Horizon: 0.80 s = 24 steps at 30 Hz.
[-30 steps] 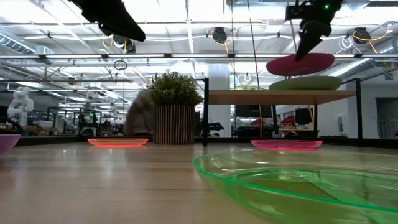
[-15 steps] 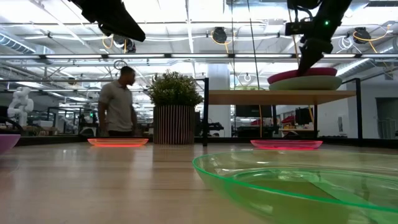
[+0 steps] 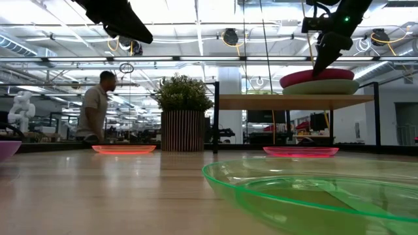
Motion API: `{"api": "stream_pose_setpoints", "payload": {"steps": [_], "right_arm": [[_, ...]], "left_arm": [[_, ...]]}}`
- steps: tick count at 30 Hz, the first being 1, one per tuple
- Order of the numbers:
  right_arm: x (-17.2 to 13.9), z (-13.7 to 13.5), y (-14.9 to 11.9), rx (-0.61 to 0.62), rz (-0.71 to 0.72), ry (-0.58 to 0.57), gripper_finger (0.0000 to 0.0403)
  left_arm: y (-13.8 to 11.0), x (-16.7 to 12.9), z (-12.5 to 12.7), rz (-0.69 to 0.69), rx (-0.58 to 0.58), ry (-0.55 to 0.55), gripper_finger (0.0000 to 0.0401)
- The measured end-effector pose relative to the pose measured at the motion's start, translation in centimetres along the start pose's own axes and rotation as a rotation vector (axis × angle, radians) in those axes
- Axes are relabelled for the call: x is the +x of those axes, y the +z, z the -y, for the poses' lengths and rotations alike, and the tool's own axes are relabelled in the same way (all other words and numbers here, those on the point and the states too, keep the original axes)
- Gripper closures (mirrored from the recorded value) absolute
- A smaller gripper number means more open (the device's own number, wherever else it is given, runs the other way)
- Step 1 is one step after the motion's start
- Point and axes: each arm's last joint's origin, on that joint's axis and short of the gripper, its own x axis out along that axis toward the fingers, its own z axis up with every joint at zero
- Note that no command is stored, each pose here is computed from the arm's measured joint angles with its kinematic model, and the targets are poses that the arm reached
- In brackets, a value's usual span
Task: Place and stack plates onto a shelf
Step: Stack the pink plate on top of the green plate on the shelf
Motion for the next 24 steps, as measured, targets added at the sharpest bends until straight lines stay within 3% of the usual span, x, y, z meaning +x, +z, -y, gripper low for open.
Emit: {"api": "stream_pose_setpoints", "payload": {"steps": [7, 15, 24], "right_arm": [[0.0, 0.0, 0.0, 0.0, -0.001, -0.002, 0.0387], [-0.1, 0.1, -0.1, 0.013, -0.006, -0.058, 0.0336], [-2.1, -0.5, -0.4, 0.038, 0.108, -0.027, 0.0293]], "left_arm": [[0.0, 0.0, 0.0, 0.0, 0.0, 0.0, 0.0327], [0.0, 0.0, 0.0, 0.0, 0.0, 0.0, 0.0327], [0.0, 0.0, 0.0, -0.001, -0.002, 0.0, 0.0327]]}}
